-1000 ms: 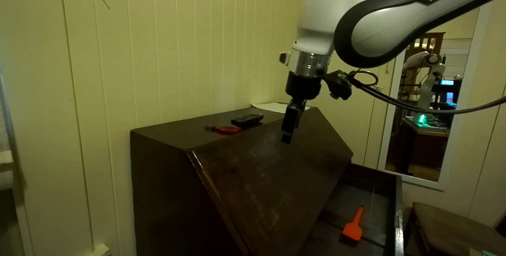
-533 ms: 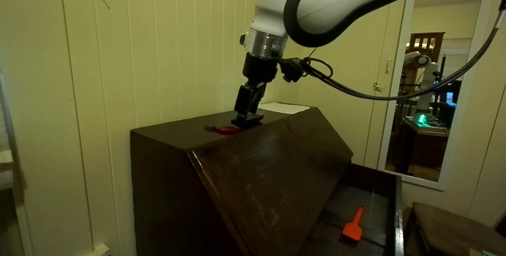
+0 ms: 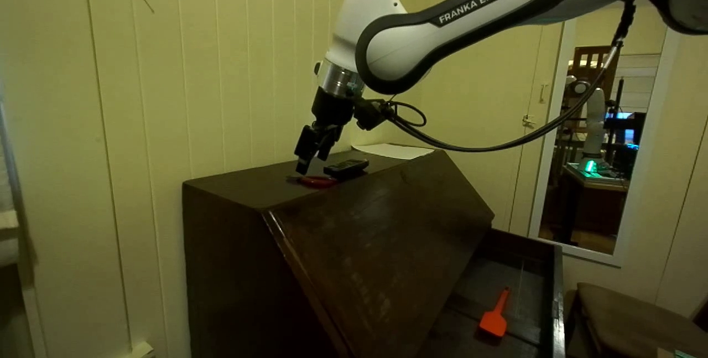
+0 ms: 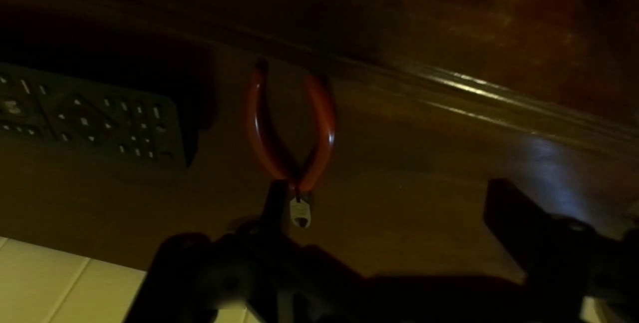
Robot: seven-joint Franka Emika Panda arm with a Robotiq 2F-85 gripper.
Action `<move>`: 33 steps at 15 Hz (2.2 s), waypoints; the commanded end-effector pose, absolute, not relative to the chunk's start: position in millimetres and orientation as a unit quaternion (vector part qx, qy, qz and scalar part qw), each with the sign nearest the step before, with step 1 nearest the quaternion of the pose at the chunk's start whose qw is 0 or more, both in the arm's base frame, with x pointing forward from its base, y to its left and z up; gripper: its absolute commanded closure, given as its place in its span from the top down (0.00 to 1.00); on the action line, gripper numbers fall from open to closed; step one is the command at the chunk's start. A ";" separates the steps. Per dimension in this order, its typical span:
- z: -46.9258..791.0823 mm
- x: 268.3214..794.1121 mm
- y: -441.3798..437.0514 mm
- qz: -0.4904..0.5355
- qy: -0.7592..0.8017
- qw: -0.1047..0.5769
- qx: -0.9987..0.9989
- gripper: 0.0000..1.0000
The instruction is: Remove the red pliers from the top and put it on the desk
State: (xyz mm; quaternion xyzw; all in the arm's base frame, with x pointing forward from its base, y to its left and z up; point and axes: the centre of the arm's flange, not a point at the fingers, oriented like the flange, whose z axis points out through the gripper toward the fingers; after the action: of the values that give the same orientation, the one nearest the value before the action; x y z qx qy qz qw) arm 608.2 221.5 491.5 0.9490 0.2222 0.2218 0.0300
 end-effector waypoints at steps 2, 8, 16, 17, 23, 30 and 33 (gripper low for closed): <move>481.3 636.5 212.7 0.253 0.226 0.026 0.940 1.00; 466.5 647.5 190.7 0.255 0.222 0.034 0.940 1.00; 452.0 649.1 184.4 0.232 0.219 0.022 0.947 1.00; 450.2 649.3 183.9 0.230 0.220 0.023 0.948 1.00; 446.5 650.0 178.4 0.215 0.204 0.003 0.955 0.75; 448.7 649.7 166.4 0.190 0.170 -0.020 0.967 0.54; 453.9 647.3 161.6 0.182 0.162 -0.026 0.969 0.29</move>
State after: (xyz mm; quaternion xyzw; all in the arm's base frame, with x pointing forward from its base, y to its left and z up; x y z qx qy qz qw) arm 648.3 173.2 455.7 0.9638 0.1679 0.2065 -0.0184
